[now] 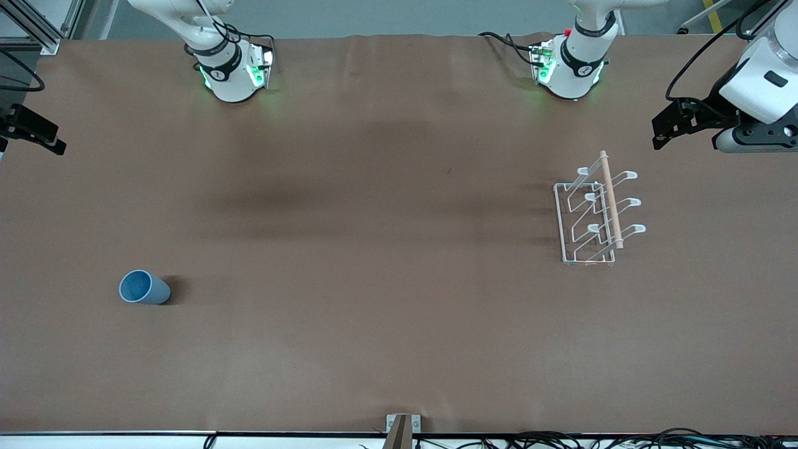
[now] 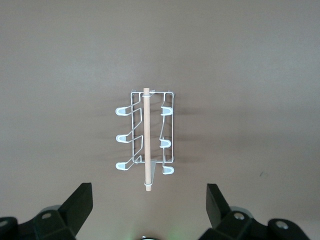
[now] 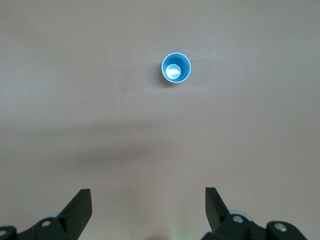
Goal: Hang cup on cup holder
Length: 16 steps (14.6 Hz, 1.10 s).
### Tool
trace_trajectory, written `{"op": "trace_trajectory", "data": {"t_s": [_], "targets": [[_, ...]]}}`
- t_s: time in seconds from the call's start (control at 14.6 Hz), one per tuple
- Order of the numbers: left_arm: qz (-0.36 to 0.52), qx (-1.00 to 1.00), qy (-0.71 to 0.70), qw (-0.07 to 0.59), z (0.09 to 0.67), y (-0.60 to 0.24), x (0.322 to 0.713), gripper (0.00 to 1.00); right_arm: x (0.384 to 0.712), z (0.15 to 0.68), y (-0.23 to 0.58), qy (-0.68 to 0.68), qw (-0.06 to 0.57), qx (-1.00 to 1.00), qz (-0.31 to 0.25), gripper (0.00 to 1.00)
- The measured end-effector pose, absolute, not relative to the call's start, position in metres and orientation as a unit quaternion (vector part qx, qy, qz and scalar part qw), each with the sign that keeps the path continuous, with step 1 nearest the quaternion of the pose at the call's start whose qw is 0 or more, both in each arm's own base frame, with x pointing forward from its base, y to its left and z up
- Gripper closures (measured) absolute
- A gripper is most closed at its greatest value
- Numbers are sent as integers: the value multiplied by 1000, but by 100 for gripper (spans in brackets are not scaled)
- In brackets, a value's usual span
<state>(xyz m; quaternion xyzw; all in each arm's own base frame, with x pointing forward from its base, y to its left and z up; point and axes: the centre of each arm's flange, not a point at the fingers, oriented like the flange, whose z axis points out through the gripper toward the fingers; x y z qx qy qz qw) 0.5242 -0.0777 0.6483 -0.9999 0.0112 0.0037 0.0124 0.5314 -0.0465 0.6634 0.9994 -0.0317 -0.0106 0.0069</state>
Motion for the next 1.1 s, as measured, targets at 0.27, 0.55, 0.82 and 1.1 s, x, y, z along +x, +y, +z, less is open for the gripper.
{"op": "trace_trajectory", "data": {"t_s": [0.27, 0.55, 0.82, 1.1], "targets": [[4, -1000, 11, 12, 648, -77, 524, 0, 531, 663, -47, -31, 7, 999, -11, 0], [5, -1000, 10, 12, 647, -76, 525, 0, 531, 663, -47, -28, 7, 1000, -11, 0], [8, -1000, 10, 12, 644, -76, 527, 0, 533, 661, -49, -27, 7, 1000, -13, 0], [10, -1000, 12, 12, 642, -78, 528, 0, 542, 642, -66, -21, 7, 1000, -6, 0]]}}
